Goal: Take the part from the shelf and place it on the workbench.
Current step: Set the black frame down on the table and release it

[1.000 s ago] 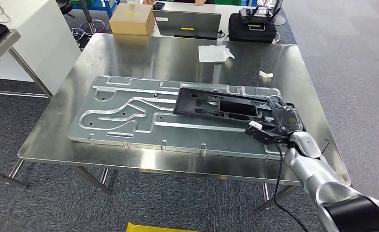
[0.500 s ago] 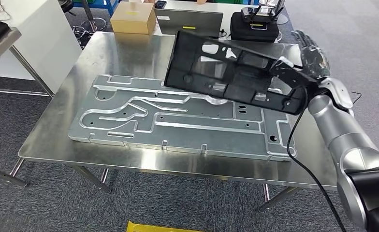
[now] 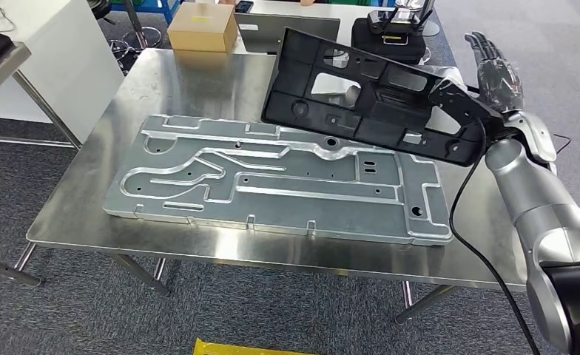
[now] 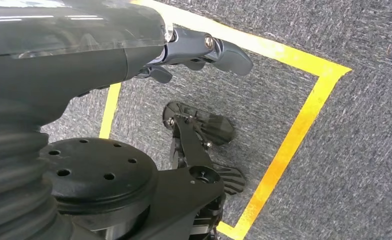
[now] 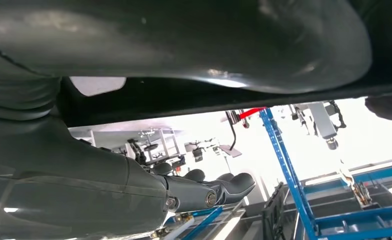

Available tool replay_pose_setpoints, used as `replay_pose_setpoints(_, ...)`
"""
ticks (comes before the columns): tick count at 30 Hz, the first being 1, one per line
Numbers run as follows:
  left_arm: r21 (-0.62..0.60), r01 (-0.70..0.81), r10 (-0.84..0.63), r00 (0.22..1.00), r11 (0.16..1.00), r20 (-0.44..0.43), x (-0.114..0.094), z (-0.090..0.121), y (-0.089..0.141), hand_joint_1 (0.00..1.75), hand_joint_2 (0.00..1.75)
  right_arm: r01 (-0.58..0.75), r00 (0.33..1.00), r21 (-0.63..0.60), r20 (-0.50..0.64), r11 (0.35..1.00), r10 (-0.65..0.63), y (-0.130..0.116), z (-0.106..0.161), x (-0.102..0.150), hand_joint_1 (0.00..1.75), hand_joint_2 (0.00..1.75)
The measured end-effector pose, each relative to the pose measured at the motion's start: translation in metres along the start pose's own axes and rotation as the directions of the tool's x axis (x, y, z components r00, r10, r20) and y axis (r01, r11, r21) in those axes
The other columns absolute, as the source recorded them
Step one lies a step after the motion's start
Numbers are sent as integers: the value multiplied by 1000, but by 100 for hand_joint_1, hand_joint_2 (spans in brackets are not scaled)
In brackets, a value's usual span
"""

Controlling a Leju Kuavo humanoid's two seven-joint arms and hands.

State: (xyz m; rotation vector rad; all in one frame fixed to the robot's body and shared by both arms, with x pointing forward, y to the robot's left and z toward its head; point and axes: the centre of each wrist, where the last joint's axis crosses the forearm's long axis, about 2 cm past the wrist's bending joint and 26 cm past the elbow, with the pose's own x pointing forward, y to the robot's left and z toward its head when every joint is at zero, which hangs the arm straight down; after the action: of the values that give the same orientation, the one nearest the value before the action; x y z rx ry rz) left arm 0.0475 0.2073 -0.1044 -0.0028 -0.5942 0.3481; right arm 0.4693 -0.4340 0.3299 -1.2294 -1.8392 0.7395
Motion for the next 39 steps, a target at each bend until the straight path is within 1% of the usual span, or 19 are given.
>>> replay_pose_setpoints(8,1,-10,10,1000,1000,5,0,0,0,0,175,-1,1000,32,-8,999,1,19,20,-6,0,0)
replay_pose_setpoints(10,2,-16,16,1000,1000,0,0,0,0,0,175,-19,1000,40,-9,999,20,24,26,-7,0,0)
replay_pose_setpoints(12,3,-21,21,1000,1000,-8,0,0,0,0,175,-79,997,36,-3,996,79,31,34,-9,0,0)
replay_pose_setpoints(14,3,-25,25,1000,1000,-14,0,0,-1,0,175,-180,984,27,16,983,179,40,44,-8,0,0)
replay_pose_setpoints(16,4,-28,28,999,1000,-17,0,0,-1,0,175,-288,957,33,55,957,286,53,56,-6,0,0)
replay_pose_setpoints(18,4,-30,30,999,1000,-19,0,0,-1,0,175,-348,935,53,92,936,342,67,69,-2,0,0)
replay_pose_setpoints(19,5,-30,30,999,1000,-19,0,0,-1,0,175,-357,931,62,103,932,350,72,73,0,0,0)
replay_pose_setpoints(23,6,-33,33,999,999,-22,0,0,-1,0,175,-358,929,81,129,930,347,83,79,8,0,0)
replay_pose_setpoints(33,35,-41,41,999,999,-25,-4,2,1,0,175,-315,940,115,172,942,293,99,83,21,0,0)
replay_pose_setpoints(39,40,-48,50,998,998,-35,-8,5,1,0,175,-296,946,143,178,944,270,106,89,20,0,0)
